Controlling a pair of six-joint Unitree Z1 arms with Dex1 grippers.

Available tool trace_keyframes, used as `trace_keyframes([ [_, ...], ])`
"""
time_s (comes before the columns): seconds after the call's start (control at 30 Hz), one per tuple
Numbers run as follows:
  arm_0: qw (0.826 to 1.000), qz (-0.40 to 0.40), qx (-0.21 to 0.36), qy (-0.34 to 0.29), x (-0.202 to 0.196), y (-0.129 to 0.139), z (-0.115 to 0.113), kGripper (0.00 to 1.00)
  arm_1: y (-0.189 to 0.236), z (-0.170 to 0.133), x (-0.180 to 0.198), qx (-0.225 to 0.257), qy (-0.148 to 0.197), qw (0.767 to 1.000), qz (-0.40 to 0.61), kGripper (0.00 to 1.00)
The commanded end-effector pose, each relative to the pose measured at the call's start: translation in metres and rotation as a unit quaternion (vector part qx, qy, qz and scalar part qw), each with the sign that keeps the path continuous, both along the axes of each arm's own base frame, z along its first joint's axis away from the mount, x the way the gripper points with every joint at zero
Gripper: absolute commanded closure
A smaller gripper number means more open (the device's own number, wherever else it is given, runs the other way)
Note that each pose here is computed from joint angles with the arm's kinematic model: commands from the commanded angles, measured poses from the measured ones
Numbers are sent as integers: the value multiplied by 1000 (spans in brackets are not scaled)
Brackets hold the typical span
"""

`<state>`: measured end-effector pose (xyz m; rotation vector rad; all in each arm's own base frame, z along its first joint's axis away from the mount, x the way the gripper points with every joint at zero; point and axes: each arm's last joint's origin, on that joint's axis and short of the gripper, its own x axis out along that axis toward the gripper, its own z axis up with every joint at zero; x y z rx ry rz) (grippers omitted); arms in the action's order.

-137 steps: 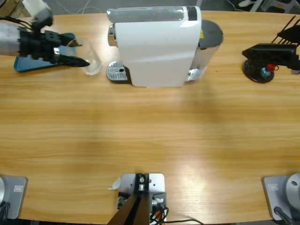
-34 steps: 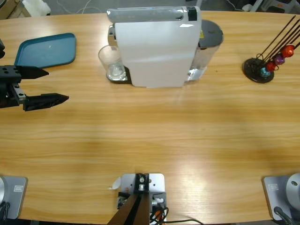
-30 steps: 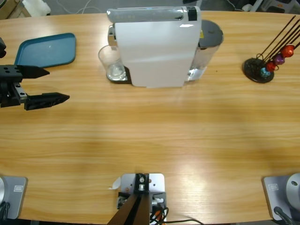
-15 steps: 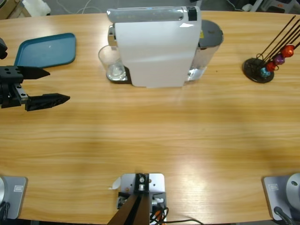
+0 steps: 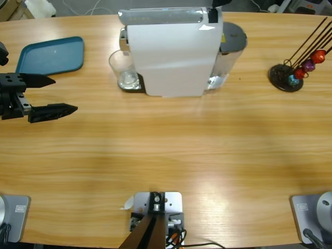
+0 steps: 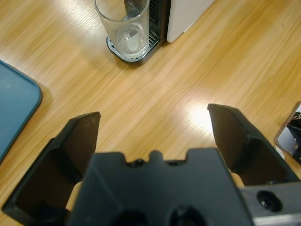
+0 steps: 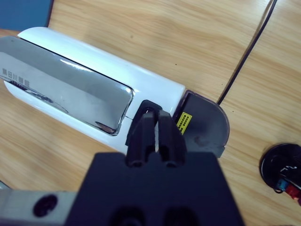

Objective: Pour coffee

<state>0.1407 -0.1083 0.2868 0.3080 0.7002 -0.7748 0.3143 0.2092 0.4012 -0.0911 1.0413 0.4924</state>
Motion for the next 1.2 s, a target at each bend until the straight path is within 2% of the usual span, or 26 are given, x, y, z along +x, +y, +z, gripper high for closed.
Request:
trace_keyframes([
  [0.03, 999, 1, 18, 29, 1, -2, -18, 4, 3, -22, 13, -25, 26, 999, -3, 1000],
  [0.37, 999, 0, 18, 29, 1, -3, -20, 4, 7, -17, 8, -22, 22, 999, 8, 1000],
  [0.7, 999, 0, 17, 29, 2, -3, -21, 4, 9, -4, 5, -14, 4, 1000, 17, 1000],
  [1.2, 999, 0, 18, 31, 1, -3, -23, 4, 13, -20, 6, -27, 25, 999, 23, 1000],
])
